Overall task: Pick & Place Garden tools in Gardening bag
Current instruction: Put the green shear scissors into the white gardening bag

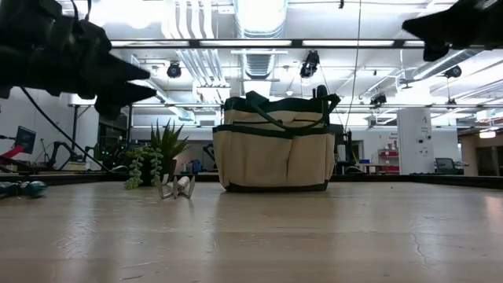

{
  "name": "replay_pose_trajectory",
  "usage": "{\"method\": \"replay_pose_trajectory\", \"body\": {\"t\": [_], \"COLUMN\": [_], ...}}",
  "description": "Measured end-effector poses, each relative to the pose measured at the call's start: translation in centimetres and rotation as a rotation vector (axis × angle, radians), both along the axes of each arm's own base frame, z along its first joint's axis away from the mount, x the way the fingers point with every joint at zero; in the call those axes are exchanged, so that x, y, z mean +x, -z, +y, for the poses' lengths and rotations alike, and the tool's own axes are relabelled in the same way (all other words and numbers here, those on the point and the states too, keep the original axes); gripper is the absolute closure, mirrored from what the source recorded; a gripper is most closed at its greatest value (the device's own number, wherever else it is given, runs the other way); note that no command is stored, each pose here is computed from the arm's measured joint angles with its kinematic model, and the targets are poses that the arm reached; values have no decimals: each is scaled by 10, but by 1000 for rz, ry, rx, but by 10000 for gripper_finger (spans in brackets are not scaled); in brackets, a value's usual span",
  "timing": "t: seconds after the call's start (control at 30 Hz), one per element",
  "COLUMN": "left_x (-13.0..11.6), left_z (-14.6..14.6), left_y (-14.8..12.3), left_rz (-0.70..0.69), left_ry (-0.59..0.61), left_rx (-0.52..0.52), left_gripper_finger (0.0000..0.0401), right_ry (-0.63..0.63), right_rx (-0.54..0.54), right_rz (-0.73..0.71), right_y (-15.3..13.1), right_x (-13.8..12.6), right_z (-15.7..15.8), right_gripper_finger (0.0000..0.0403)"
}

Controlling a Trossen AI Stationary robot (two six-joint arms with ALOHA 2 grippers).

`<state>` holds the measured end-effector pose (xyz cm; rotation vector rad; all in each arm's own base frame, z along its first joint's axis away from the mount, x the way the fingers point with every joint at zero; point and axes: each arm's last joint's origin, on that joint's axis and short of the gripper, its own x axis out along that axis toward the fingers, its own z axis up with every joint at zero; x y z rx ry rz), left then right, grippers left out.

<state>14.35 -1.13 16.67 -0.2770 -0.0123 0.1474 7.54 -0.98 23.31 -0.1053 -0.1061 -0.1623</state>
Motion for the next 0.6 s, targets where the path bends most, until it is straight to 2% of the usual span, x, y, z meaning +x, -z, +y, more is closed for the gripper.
{"method": "replay_pose_trajectory", "body": {"t": [0.07, 0.17, 0.3, 0.43, 0.6], "left_x": [0, 0, 1, 1, 1], "left_z": [0, 0, 0, 0, 0], "left_y": [0, 0, 1, 1, 0], "left_rz": [-2, -12, -5, -9, -40], "left_ry": [-8, -8, -9, -8, -6], "left_rx": [-18, -72, -113, -117, -217], "left_gripper_finger": [167, 167, 167, 167, 167], "right_ry": [79, 128, 129, 134, 137], "right_rx": [16, 77, 113, 84, 153], "right_rz": [-5, -18, -12, 14, 138], "right_y": [0, 0, 2, 3, 18], "right_x": [-1, -2, 0, 2, 5], "right_z": [-2, -4, -4, -4, -5], "right_gripper_finger": [394, 394, 394, 394, 394]}}
